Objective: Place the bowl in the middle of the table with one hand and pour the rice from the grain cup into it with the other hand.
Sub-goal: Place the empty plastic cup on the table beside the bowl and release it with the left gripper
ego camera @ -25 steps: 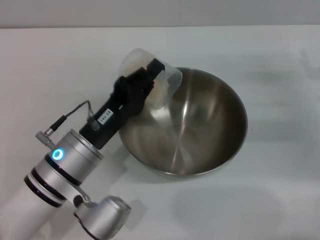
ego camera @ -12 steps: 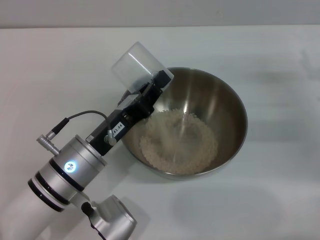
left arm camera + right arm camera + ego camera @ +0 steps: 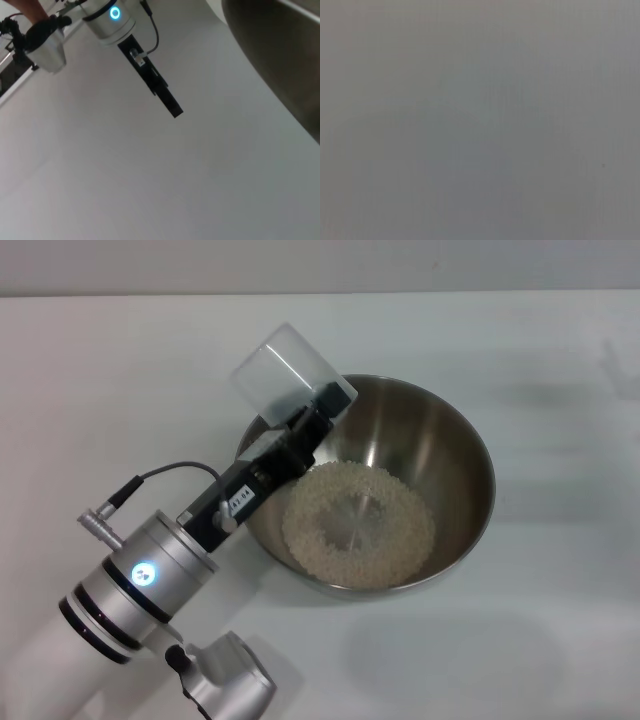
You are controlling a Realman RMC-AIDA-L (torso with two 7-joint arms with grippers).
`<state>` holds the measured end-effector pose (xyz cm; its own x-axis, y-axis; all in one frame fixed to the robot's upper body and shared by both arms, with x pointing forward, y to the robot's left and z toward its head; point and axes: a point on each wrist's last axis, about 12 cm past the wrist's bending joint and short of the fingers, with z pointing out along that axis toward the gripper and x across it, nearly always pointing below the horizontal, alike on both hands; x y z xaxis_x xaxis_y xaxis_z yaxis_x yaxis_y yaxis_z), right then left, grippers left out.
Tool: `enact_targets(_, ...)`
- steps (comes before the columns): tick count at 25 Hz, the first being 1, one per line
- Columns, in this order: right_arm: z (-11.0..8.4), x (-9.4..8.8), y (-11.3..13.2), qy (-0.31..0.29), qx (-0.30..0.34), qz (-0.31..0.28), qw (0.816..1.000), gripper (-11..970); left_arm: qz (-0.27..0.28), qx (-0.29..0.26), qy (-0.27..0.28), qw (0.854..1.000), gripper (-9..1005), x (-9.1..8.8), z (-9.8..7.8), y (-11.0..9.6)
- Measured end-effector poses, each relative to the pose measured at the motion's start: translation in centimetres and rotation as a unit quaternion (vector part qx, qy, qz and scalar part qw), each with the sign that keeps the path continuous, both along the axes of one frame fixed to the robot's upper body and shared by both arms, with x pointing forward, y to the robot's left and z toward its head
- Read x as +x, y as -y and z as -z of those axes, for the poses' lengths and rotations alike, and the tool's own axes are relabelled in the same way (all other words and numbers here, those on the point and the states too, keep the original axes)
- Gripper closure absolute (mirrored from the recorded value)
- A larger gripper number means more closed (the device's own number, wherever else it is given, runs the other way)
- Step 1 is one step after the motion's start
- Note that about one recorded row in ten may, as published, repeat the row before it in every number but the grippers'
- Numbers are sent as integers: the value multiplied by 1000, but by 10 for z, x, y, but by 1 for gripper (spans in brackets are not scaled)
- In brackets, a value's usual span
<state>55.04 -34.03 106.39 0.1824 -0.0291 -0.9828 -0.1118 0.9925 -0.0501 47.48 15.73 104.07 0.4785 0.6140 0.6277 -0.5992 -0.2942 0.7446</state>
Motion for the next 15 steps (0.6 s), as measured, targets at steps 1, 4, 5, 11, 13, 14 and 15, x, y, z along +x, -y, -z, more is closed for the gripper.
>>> enact_targets(1, 0, 0, 0, 0, 0, 0, 1000, 216, -1, -28, -21, 999, 928, 2, -2, -2)
enact_targets(4, 0, 0, 0, 0, 0, 0, 1000, 216, -1, -68, -50, 996, 926, 3, -4, -3)
enact_targets(5, 0, 0, 0, 0, 0, 0, 1000, 216, -2, -141, -100, 985, 926, 5, -8, -7)
enact_targets(11, 0, 0, 0, 0, 2, 0, 1000, 216, 21, -454, -302, 838, 922, 14, -17, -30)
enact_targets(13, 0, 0, 0, 1, 2, -1, 1000, 216, 20, -521, -342, 782, 920, 18, -15, -38)
enact_targets(14, 0, 0, 0, 1, 2, -1, 1000, 216, -1, -588, -386, 711, 920, 25, -7, -50)
enact_targets(15, -1, 0, 0, 2, 2, -2, 1000, 216, -6, -598, -393, 699, 919, 27, -5, -51)
